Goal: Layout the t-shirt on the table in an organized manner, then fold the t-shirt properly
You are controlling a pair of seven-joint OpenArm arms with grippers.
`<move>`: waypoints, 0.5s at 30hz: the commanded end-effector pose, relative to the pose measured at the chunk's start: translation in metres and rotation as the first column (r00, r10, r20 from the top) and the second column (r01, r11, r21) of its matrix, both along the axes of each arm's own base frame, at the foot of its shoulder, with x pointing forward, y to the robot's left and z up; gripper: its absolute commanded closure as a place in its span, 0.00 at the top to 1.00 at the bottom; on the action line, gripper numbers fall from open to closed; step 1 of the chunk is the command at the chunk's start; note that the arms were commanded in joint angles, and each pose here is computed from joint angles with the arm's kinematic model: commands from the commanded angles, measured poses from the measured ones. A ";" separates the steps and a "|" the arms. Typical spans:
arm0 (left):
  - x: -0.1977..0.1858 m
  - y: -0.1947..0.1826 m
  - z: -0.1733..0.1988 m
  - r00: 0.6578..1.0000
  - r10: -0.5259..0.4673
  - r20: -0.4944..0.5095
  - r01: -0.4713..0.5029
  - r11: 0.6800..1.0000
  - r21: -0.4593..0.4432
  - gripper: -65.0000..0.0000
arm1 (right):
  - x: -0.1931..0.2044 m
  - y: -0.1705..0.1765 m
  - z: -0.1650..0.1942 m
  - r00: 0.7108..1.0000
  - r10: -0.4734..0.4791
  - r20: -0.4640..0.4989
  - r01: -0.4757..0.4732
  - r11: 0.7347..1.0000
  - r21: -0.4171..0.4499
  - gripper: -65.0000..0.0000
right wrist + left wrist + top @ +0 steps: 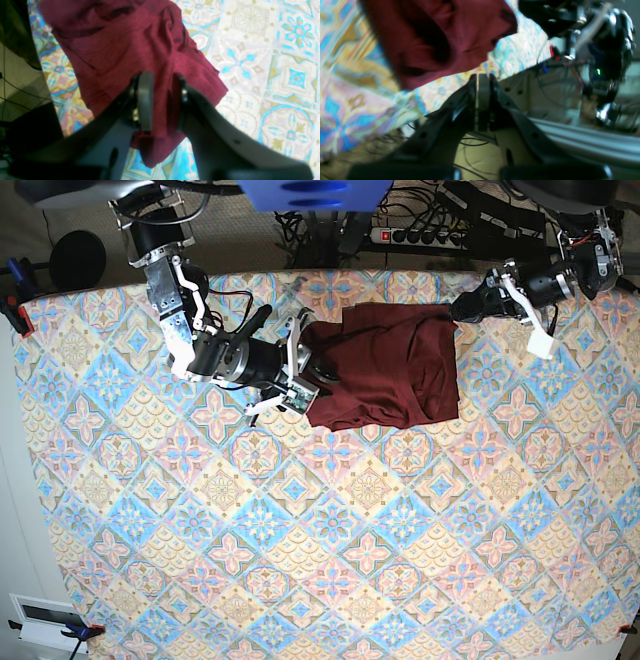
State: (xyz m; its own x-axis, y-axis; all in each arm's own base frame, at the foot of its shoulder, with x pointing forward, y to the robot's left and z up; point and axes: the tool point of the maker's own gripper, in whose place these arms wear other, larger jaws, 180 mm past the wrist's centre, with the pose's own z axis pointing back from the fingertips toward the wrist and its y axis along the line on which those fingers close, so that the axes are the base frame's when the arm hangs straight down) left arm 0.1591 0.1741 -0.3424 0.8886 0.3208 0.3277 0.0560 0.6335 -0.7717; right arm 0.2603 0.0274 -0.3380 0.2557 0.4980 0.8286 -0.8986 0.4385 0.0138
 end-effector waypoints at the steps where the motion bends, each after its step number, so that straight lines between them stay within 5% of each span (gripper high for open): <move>1: -0.001 0.012 -0.010 0.998 0.045 -0.037 -0.046 0.999 -0.016 0.00 | 0.005 0.005 0.014 0.999 0.007 0.034 -0.009 0.999 0.041 0.20; 4: -0.005 0.034 -0.045 0.981 0.129 -0.144 -0.132 0.991 -0.009 0.00 | 0.004 0.005 0.014 0.999 0.009 0.033 -0.011 0.999 0.042 0.20; 7: 0.003 0.041 -0.045 0.983 0.132 -0.128 -0.129 0.991 0.031 0.00 | 0.004 0.005 0.015 0.999 0.010 0.035 -0.011 0.999 0.042 0.20; 12: 0.024 0.018 0.003 0.999 -0.003 0.052 -0.002 0.994 0.106 0.04 | 0.004 0.005 0.015 0.999 0.010 0.035 -0.011 0.999 0.043 0.20; 15: 0.030 0.000 0.031 0.976 -0.165 0.145 0.126 0.961 0.245 0.15 | 0.004 0.006 0.015 0.999 0.010 0.036 -0.012 0.999 0.043 0.20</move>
